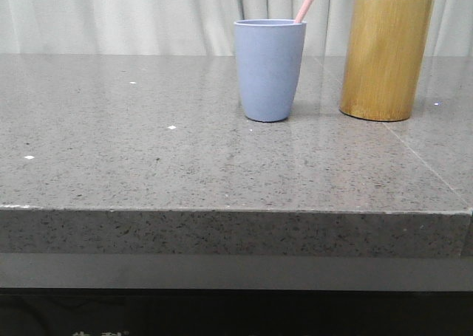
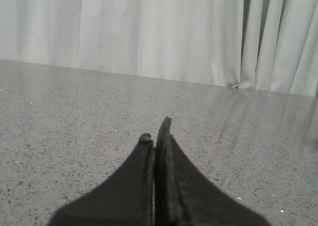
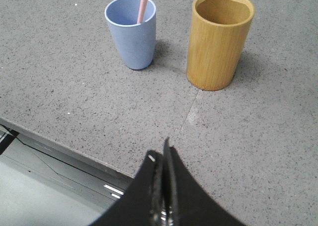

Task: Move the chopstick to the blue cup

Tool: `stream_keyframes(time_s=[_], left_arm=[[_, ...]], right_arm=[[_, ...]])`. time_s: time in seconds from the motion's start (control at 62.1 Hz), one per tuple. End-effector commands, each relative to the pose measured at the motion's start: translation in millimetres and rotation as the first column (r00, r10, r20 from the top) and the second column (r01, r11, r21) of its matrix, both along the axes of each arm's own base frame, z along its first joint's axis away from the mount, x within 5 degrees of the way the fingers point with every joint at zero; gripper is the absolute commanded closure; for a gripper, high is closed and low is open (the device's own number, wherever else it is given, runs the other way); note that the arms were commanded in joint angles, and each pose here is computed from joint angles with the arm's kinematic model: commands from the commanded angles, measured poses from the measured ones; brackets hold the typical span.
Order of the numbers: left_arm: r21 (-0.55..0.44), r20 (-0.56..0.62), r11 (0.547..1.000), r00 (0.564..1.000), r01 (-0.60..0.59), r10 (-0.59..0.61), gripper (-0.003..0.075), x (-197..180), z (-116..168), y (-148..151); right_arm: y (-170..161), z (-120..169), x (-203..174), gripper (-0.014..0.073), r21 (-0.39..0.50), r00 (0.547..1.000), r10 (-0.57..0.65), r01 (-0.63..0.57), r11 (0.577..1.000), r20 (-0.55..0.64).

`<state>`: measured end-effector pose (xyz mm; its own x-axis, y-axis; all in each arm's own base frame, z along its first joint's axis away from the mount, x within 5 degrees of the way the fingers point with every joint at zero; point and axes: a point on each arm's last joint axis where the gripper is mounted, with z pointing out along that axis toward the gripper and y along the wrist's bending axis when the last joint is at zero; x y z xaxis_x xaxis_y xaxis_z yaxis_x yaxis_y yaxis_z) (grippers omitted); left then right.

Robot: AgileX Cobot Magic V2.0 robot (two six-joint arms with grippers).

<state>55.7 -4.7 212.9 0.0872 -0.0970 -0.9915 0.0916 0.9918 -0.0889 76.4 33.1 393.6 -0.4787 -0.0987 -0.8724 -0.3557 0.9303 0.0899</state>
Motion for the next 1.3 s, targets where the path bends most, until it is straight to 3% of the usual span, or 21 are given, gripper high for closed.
stream_keyframes(time_s=[0.0,0.129,0.258,0.467,0.628,0.773,0.87,0.918,1.288], left_arm=[[-0.02,0.087,1.0,0.996,-0.007,0.009,0.0739,-2,4,1],[-0.02,0.087,1.0,0.996,-0.007,0.009,0.0739,-2,4,1],[-0.02,0.085,1.0,0.996,-0.008,0.009,0.0739,-2,4,1],[-0.02,0.085,1.0,0.996,-0.008,0.009,0.0739,-2,4,1],[-0.02,0.085,1.0,0.996,-0.008,0.009,0.0739,-2,4,1],[-0.02,0.085,1.0,0.996,-0.008,0.009,0.0739,-2,4,1],[-0.02,0.085,1.0,0.996,-0.008,0.009,0.0739,-2,4,1],[-0.02,0.085,1.0,0.996,-0.008,0.009,0.0739,-2,4,1],[-0.02,0.085,1.0,0.996,-0.008,0.009,0.0739,-2,4,1]], right_arm=[[0,12,3,0.0663,0.033,0.997,-0.012,0.01,0.999,0.08],[-2,6,0,0.0663,0.036,0.995,-0.024,0.021,0.999,0.093],[-14,-16,-8,0.0663,0.044,0.969,-0.145,0.138,0.989,0.201],[-26,-83,-26,0.0663,0.137,0.856,-0.296,0.262,0.955,0.424],[-30,-140,-25,0.0663,0.166,0.806,-0.347,0.305,0.938,0.479],[-32,-173,-23,0.0663,0.186,0.772,-0.37,0.321,0.929,0.518],[-33,-185,-22,0.0663,0.202,0.74,-0.387,0.332,0.922,0.55],[-33,-186,-22,0.0663,0.192,0.755,-0.386,0.337,0.922,0.53],[-34,-186,-22,0.0663,0.192,0.75,-0.396,0.349,0.917,0.529]])
